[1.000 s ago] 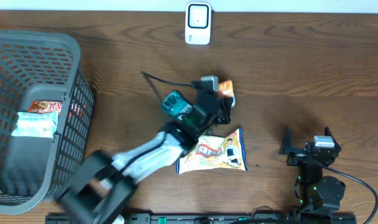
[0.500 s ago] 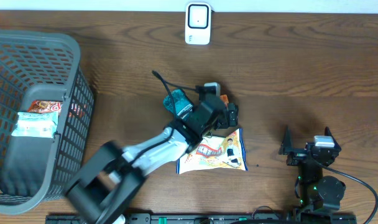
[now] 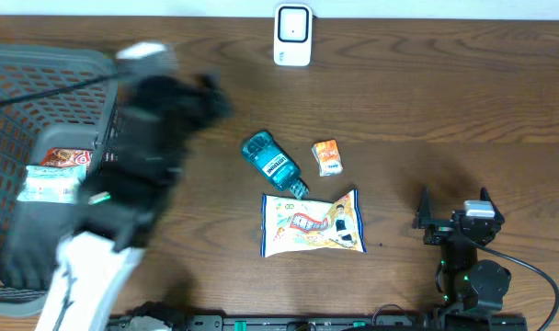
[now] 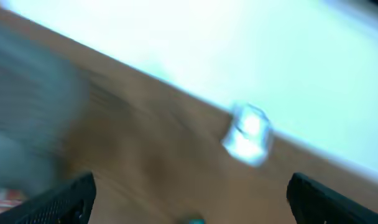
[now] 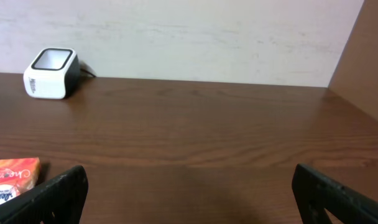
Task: Scan the item barcode
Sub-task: 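Carry the orange package out and set it beside the teal bottle, then reach the left gripper into the basket and grasp the mint-green pouch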
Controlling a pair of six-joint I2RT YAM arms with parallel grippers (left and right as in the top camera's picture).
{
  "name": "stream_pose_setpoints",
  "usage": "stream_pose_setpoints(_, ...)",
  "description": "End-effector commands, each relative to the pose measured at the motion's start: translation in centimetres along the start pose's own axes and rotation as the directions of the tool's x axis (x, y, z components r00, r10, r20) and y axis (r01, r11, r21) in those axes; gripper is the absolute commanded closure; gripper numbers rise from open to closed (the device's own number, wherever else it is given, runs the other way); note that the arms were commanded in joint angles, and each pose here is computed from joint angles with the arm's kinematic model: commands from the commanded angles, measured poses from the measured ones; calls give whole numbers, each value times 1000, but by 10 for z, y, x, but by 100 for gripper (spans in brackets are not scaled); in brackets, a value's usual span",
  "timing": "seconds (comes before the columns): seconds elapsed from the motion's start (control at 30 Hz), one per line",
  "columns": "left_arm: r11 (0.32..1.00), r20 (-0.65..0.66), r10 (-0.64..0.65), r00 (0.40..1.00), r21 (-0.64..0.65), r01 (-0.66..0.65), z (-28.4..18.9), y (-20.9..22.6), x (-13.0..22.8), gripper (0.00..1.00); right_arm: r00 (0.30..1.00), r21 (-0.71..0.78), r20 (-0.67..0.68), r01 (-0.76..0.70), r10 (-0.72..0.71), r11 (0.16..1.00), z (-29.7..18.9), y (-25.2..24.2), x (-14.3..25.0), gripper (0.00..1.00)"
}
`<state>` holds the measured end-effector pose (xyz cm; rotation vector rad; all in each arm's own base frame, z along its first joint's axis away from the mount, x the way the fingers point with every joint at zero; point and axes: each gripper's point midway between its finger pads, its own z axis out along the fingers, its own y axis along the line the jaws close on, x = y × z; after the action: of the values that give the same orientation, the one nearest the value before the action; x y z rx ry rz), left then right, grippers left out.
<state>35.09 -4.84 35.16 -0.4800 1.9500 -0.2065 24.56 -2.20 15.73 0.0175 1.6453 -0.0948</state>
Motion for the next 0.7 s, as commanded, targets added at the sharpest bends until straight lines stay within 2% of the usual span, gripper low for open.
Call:
stream_pose_setpoints(0.0, 978, 145, -58, 988, -190, 85, -23, 72, -51, 2, 1000, -5, -3, -2, 2, 1000, 0, 1, 1, 1)
stream_pose_setpoints(0.1, 914, 196, -133, 972, -356, 196, -33, 138, -63, 2, 1000, -5, -3, -3, 3, 1000, 0, 1, 1, 1)
stream_pose_setpoints(0.13, 858, 204, -193, 960, -439, 265, -35, 173, -60, 2, 1000, -4, -3, -3, 3, 1000, 0, 1, 1, 1)
stream_pose_setpoints(0.2, 796, 195, -269, 943, -506, 331, -32, 209, -52, 2, 1000, -5, -3, -2, 2, 1000, 0, 1, 1, 1)
stream_pose_setpoints(0.23, 734, 178, -364, 914, -549, 400, -23, 241, -41, 2, 1000, -5, -3, -2, 2, 1000, 0, 1, 1, 1)
stream_pose_setpoints(0.33, 630, 151, -493, 857, -617, 472, -4, 286, -18, 2, 1000, -5, -3, -2, 2, 1000, 0, 1, 1, 1)
stream_pose_setpoints(0.47, 502, 120, -595, 795, -717, 484, 22, 334, 18, 2, 1000, -5, -3, -2, 2, 1000, 0, 1, 1, 1)
stream_pose_setpoints(0.67, 414, 52, -677, 734, -798, 438, 71, 373, 71, 2, 1000, -5, -3, -3, 3, 1000, 0, 1, 1, 1)
